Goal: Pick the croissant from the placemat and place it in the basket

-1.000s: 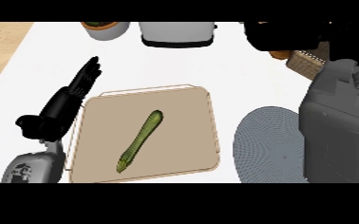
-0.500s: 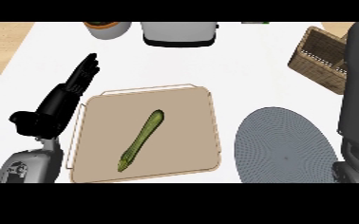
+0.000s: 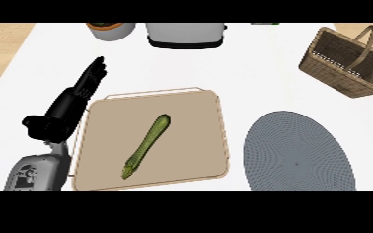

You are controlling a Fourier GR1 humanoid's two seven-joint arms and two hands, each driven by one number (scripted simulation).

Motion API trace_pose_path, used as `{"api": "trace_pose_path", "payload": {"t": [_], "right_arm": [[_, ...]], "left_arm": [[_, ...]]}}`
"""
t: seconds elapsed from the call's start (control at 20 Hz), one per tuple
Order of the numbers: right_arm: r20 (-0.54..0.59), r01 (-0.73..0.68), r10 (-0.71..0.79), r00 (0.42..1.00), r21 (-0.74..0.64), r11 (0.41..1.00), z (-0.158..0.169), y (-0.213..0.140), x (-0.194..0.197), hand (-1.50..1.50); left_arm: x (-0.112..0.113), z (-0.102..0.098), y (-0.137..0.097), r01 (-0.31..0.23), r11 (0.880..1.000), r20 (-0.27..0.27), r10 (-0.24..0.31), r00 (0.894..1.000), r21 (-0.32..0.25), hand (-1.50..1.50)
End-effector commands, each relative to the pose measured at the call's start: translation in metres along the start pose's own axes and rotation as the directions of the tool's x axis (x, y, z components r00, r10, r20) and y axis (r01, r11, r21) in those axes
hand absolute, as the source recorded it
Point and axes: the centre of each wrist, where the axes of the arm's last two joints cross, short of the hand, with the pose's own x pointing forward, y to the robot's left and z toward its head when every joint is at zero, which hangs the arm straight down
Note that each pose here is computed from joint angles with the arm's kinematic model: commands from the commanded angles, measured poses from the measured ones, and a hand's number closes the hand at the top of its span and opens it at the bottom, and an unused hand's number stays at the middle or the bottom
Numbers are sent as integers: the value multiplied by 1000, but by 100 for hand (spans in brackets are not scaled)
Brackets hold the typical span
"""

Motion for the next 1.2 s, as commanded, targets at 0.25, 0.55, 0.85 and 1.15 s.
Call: {"api": "trace_pose_path", "payload": {"t": [0.25,0.55,0.85,1.15], "right_arm": [[-49,-6,8,999,45,999,-43,4,-59,150],[-29,-49,48,998,-19,999,-61,7,-128,150],[32,-62,64,997,-73,995,-70,17,-144,150],[-28,41,-47,998,-201,979,-75,24,-168,-150]], "left_arm": [[6,3,0,-21,1000,-9,21,1000,-2,0],[8,10,1,0,1000,8,0,1000,-7,0],[8,-6,9,10,1000,7,-10,1000,5,0],[14,-5,-6,8,1000,17,-8,1000,6,0]]}}
